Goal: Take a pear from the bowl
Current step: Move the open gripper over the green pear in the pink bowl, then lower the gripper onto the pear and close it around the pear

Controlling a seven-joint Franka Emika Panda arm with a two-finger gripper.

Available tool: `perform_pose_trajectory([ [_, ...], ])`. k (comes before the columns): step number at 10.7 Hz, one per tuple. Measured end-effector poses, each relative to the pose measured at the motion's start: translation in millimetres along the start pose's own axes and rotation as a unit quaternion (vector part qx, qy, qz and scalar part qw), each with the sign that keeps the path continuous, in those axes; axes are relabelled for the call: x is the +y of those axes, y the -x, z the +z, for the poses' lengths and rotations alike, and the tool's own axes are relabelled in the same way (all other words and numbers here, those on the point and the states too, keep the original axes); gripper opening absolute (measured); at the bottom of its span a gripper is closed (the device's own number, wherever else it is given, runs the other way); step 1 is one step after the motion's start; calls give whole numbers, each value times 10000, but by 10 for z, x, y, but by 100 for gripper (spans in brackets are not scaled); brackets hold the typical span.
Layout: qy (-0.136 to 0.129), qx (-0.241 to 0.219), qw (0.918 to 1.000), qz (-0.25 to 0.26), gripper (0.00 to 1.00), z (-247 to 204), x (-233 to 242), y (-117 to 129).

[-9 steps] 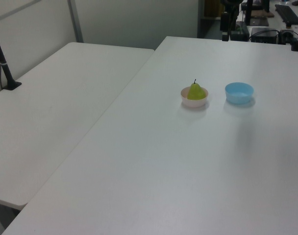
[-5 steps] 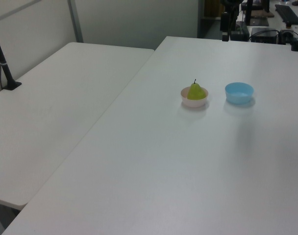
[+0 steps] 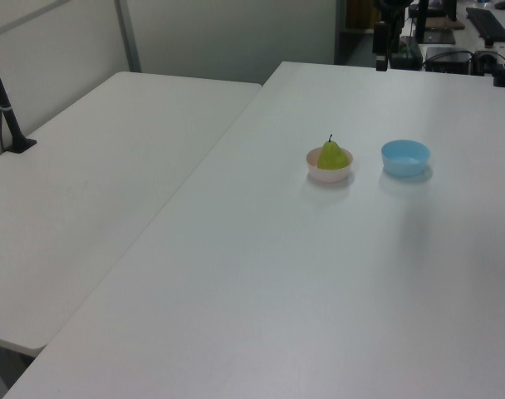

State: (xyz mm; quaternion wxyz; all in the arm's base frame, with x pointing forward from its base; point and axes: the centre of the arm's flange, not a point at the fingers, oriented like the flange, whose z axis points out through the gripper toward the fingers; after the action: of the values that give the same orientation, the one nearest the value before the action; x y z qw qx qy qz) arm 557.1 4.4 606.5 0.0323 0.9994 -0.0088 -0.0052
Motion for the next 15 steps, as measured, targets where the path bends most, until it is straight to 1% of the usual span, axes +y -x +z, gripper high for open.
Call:
perform_pose_trajectory([
  [4,4,57,9989,-467,100,78,-9,-81],
  [6,13,211,9981,-578,100,228,-2,-241],
  [8,29,311,9970,-710,100,478,52,-437],
  [10,44,313,9962,-815,100,792,130,-623],
  [15,46,140,9962,-860,100,1551,97,-939],
])
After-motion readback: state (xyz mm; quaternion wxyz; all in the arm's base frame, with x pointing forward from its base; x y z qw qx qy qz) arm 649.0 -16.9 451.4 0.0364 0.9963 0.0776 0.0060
